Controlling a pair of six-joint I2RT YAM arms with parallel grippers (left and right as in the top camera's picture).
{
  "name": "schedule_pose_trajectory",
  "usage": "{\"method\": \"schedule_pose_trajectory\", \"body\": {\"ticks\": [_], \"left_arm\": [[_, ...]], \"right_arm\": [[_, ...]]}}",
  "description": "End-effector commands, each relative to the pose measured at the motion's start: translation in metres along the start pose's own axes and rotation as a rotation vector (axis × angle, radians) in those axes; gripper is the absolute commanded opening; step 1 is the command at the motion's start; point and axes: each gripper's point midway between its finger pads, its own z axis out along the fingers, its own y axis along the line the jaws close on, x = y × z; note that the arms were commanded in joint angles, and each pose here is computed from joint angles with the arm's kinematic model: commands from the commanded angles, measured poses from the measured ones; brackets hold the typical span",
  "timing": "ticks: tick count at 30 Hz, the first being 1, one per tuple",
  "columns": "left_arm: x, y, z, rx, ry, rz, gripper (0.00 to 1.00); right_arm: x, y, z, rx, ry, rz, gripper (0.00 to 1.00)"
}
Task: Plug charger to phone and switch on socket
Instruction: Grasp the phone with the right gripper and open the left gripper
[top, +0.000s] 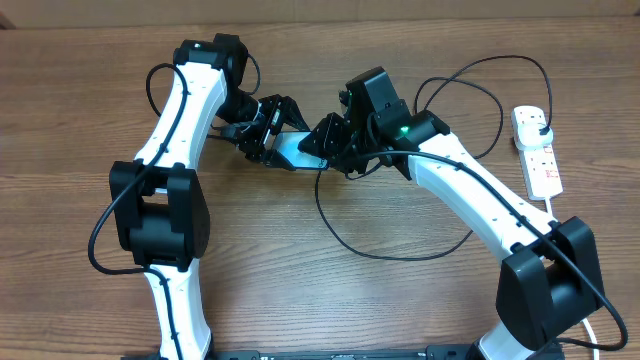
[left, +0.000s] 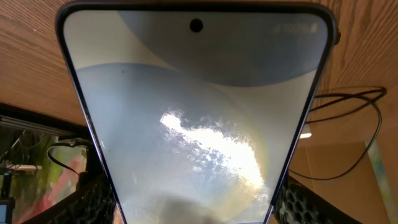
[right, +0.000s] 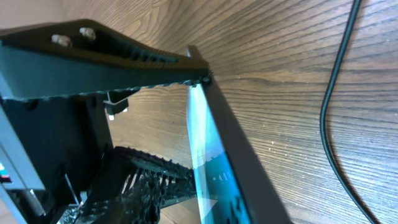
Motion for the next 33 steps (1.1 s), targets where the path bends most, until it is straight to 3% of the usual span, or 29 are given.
{"method": "schedule_pose_trajectory", "body": {"ticks": [1, 12, 16, 25, 28, 30, 33], "left_arm": [[0.018, -0.007, -0.005, 0.033, 0.06, 0.015, 0.58], [0.025, -0.009, -0.006, 0.044, 0.106, 0.017, 0.57], [0.025, -0.009, -0.006, 0.043, 0.106, 0.017, 0.59], [0.025, -0.009, -0.006, 0.043, 0.106, 0.016, 0.65], [0.025, -0.009, -0.006, 0.043, 0.106, 0.016, 0.81], [0.025, -0.009, -0.006, 0.043, 0.105, 0.016, 1.0], [0.025, -0.009, -0.006, 0.043, 0.106, 0.016, 1.0]], "right_arm": [[-0.005, -0.003, 0.001, 0.017, -0.029, 0.004, 0.34], [-0.008, -0.004, 0.001, 0.023, -0.049, 0.022, 0.17], [-0.008, -0.004, 0.001, 0.023, -0.049, 0.022, 0.04], [-0.009, -0.002, 0.001, 0.017, -0.052, 0.018, 0.04], [-0.011, 0.0, 0.0, 0.01, -0.058, 0.013, 0.04], [-0.013, -0.001, -0.001, 0.009, -0.062, 0.016, 0.04], [-0.017, -0.003, -0.004, 0.002, -0.065, 0.031, 0.04]]}}
